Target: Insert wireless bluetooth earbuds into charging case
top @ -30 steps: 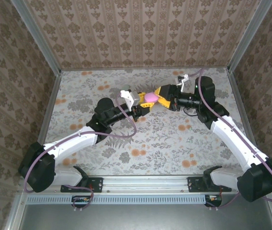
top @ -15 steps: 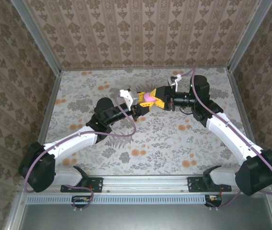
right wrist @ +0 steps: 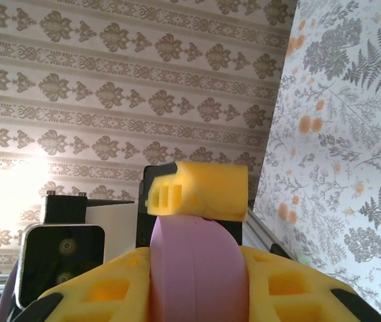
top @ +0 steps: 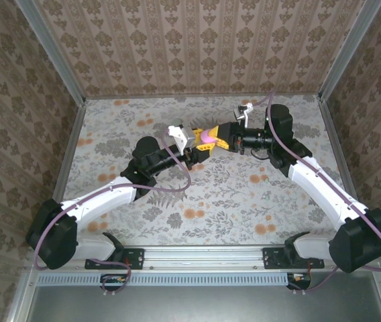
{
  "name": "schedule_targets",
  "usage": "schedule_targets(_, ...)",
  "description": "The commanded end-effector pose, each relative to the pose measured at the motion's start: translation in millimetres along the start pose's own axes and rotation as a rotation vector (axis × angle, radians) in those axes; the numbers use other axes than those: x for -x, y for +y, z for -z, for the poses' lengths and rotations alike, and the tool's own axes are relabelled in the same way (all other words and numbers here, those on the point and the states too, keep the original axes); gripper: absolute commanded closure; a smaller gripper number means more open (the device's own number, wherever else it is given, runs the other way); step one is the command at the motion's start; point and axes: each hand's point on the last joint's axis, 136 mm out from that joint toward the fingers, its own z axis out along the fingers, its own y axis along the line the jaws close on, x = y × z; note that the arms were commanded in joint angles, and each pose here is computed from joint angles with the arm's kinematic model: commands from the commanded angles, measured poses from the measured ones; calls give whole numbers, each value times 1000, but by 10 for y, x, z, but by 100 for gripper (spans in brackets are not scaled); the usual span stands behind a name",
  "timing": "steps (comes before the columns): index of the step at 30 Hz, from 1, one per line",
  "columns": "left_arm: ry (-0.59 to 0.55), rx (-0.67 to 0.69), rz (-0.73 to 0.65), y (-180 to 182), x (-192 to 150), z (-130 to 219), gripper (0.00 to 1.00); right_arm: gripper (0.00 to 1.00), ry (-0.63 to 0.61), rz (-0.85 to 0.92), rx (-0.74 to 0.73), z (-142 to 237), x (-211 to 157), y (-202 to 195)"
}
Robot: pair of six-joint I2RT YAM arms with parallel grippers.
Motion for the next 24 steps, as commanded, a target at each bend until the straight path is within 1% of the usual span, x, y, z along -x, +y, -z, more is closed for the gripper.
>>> schedule_targets(1, 32, 59, -14, 93, -50, -2, 46, 79, -79, 46, -35, 80, 85, -29)
schedule_targets(4, 63, 105, -12, 153, -160, 48, 35, 79, -162, 85, -88, 150, 191, -120)
schedule_targets(7, 88, 170, -9, 235, -265, 134, 30, 79, -278, 110, -187, 243, 338, -370)
schedule_targets(11, 101, 252, -14, 325, -311, 264, 28, 79, -446, 43, -370, 448, 581, -1011)
schedule_targets(13, 106, 278, -25, 352, -306, 319, 28, 79, -488, -15, -456, 530, 662, -1395)
schedule_targets(15, 113, 301, -37, 373, -291, 375, 27, 79, -501, -73, -526, 586, 731, -1761)
schedule_targets(18, 113, 330, -43, 390, -267, 455, 27, 79, -491, -140, -581, 575, 810, -2223)
schedule_targets(21, 118, 358, -40, 403, -259, 544, 26, 80, -456, -173, -613, 501, 880, -2518)
schedule_targets(24, 116, 382, -37, 413, -232, 626, 25, 79, -416, -184, -629, 410, 951, -2692)
